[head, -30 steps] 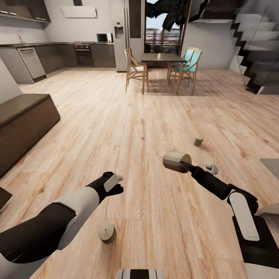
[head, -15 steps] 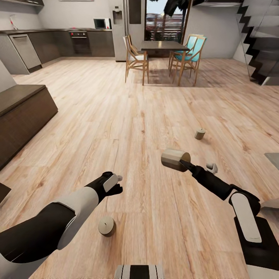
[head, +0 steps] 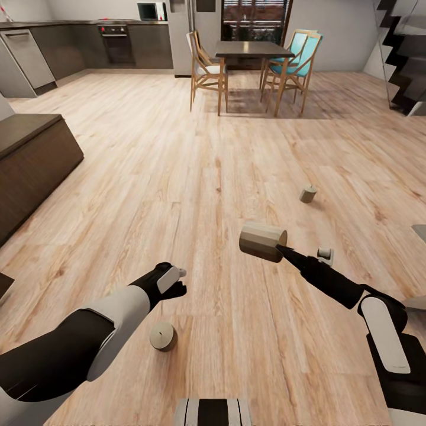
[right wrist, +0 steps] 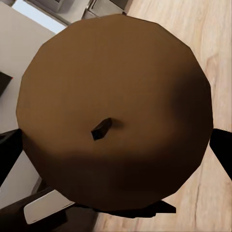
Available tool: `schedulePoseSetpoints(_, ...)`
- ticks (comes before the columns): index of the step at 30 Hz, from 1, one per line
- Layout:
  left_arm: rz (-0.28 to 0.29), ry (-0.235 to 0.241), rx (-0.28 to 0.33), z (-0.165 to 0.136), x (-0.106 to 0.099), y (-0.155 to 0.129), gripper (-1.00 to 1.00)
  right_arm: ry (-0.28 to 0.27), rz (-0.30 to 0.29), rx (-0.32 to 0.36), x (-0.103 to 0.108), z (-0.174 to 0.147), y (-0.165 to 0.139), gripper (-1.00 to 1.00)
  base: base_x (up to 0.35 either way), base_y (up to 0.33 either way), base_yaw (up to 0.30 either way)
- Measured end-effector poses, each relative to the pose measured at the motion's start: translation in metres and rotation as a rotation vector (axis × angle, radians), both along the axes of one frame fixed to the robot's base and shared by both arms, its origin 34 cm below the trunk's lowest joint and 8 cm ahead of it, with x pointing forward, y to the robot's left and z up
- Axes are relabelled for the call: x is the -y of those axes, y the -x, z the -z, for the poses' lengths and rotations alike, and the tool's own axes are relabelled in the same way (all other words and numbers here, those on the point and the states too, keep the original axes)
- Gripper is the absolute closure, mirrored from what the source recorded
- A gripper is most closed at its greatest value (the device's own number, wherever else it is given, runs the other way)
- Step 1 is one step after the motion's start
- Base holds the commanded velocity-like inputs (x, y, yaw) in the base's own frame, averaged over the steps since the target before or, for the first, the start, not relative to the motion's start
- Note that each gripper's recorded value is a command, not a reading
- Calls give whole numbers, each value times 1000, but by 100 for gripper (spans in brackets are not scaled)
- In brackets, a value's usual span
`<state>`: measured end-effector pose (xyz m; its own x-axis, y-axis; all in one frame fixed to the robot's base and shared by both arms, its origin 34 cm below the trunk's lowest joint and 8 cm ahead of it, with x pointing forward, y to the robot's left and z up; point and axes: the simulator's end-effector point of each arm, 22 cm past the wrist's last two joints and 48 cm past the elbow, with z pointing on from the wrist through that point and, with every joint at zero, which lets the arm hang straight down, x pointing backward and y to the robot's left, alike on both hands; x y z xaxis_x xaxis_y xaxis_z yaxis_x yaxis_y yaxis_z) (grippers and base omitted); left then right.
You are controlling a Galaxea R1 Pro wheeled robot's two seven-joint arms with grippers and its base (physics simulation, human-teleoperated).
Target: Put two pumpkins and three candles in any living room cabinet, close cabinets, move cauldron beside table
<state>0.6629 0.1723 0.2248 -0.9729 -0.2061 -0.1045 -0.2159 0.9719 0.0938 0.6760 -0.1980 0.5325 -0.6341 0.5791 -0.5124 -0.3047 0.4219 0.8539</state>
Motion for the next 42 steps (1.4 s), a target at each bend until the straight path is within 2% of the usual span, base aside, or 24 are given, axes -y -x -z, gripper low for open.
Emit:
schedulePoseSetpoints(10, -9, -15, -11, 2, -11, 4, -100, -4, 2, 5, 0, -2, 0, 100, 0, 0, 53)
schedulePoseSetpoints(30, -10, -13, -7, -3, -11, 3, -100, -5, 4, 13, -1, -7, 0, 100, 0, 0, 156)
schedulePoseSetpoints(42, -12, -17, -61, 27, -13, 19, -100, -6, 6, -49, 1, 29, -1, 100, -23, 0, 36)
